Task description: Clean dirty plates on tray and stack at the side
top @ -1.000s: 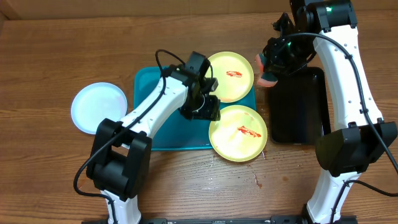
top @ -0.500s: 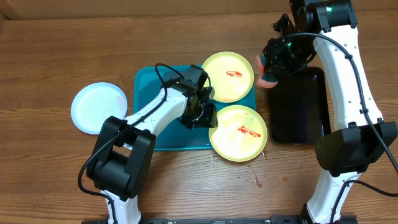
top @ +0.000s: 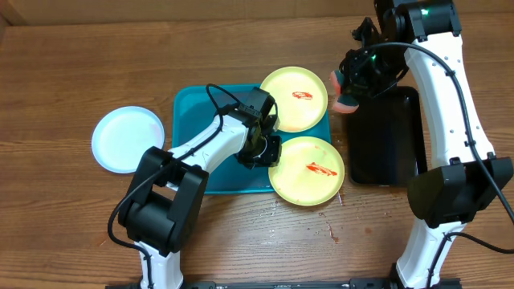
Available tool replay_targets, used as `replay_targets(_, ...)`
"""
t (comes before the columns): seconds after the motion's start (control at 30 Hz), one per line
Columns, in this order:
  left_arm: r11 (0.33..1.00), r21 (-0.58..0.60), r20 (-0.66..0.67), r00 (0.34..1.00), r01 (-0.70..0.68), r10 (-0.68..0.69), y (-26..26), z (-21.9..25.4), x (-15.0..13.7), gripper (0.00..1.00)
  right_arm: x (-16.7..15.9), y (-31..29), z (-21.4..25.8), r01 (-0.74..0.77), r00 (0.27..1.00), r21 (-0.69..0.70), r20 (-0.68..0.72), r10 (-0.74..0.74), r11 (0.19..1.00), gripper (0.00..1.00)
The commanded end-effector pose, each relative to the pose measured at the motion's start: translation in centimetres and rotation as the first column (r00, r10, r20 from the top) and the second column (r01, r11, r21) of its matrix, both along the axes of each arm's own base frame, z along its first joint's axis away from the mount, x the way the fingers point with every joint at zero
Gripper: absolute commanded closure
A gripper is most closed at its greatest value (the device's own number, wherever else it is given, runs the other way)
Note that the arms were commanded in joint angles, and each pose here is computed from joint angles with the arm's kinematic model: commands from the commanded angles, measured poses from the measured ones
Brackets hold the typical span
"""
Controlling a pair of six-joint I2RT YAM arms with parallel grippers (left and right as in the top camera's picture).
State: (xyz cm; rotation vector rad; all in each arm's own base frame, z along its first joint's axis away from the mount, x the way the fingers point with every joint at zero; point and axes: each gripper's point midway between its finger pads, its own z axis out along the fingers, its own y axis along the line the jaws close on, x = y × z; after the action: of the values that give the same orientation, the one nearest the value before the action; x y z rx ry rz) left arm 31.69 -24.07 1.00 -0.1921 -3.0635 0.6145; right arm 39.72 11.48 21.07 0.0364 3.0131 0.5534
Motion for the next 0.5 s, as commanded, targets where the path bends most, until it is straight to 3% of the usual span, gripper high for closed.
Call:
replay_targets(0.0,1.0,0.003,-0.017,1.0,-0.011,0.011,0.2,-0.4,-0.1,0.96,-0.4,0.2,1.8,-0.018,0.998,0.012,0.052,0.018,1.0,0.96)
replay_targets(0.27,0.999,-0.042,-0.045,0.999,-0.033,0.031,0.6,0.6,0.1,0.96,-0.2,0.2,1.8,-0.018,0.998,0.013,0.058,0.018,1.0,0.96)
replay_targets(0.47,1.0,-0.021,0.01,1.0,0.008,-0.008,3.6,3.7,0.2,0.96,0.1,0.5,2.0,-0.021,0.997,0.027,0.07,0.019,0.999,0.96)
